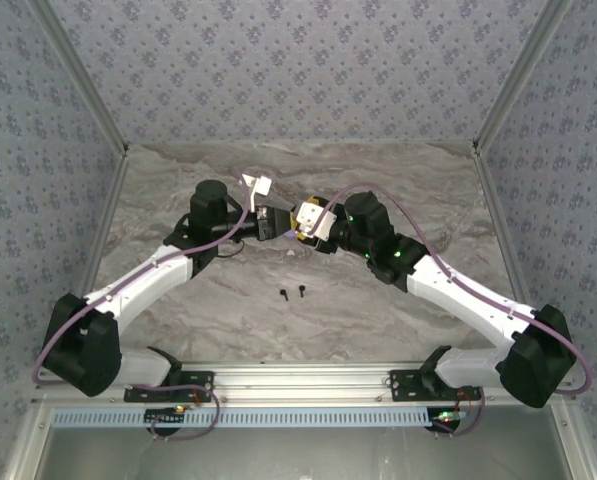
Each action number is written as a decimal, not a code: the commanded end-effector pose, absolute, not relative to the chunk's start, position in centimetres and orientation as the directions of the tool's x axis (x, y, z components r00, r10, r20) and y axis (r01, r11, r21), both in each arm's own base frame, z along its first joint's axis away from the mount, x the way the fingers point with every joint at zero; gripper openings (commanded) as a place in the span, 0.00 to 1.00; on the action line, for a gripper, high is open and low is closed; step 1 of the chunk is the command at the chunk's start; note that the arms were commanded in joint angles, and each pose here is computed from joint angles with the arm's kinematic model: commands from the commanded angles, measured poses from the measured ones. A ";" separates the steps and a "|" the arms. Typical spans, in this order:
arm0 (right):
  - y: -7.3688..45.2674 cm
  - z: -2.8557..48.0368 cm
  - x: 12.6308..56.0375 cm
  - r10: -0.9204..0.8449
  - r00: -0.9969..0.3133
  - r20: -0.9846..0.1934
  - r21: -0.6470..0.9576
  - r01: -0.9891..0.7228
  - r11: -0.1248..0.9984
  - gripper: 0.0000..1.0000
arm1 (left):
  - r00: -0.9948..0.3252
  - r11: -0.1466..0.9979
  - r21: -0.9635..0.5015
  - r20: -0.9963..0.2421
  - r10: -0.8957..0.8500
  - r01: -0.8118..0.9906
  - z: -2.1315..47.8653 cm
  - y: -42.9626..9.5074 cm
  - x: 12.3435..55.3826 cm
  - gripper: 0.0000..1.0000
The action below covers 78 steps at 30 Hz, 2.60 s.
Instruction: Insert the wireless bluetooth earbuds into the charging case
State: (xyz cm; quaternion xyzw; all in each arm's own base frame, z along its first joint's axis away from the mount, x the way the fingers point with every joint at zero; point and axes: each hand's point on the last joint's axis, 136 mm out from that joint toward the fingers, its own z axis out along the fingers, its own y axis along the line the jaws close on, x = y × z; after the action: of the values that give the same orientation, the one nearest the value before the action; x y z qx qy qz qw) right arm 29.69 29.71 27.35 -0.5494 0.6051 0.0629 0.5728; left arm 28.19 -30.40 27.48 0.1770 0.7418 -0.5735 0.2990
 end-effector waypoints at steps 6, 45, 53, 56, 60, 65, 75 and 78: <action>28.2 29.9 28.3 -0.459 0.191 -0.867 -0.413 -0.790 0.453 0.80 | -0.656 0.267 -0.660 -0.745 -0.117 0.702 30.4 -30.5 28.2 0.14; 24.7 33.8 31.1 -0.058 -0.215 -0.975 0.148 -0.822 0.550 0.86 | -0.166 0.318 -0.201 -0.977 -0.133 0.926 33.5 -31.3 24.0 0.03; 24.6 33.8 31.3 -0.063 -0.224 -0.973 0.154 -0.822 0.548 0.87 | -0.168 0.322 -0.197 -0.979 -0.114 0.926 33.0 -31.3 23.9 0.04; 24.4 34.2 31.0 -0.056 -0.224 -0.973 0.158 -0.823 0.545 0.87 | -0.167 0.351 -0.194 -0.980 -0.107 0.916 32.7 -31.1 24.2 0.03; 23.6 34.8 30.1 -0.055 -0.235 -0.970 0.165 -0.811 0.562 0.88 | -0.166 0.432 -0.191 -0.982 -0.094 0.881 31.7 -30.1 25.1 0.03; 21.7 32.2 29.8 -0.074 -0.441 -0.894 0.281 -0.682 0.675 0.88 | -0.162 0.528 -0.168 -0.985 -0.059 0.832 30.1 -28.2 25.4 0.02; 22.4 19.7 26.8 -0.157 -0.793 -0.588 0.380 -0.443 0.812 0.76 | -0.151 0.691 -0.122 -0.988 -0.019 0.712 27.5 -22.9 24.2 0.01; 23.8 16.7 26.3 -0.199 -0.838 -0.508 0.370 -0.420 0.829 0.72 | -0.139 0.723 -0.111 -0.990 -0.020 0.682 27.3 -21.5 23.8 0.01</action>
State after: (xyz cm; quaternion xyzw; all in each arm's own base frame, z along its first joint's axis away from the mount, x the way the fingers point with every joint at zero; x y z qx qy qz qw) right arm 27.21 24.24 20.24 -0.1964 0.8947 0.2800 0.2873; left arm 23.76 -22.88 27.60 0.2486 0.6907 -0.3205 0.5987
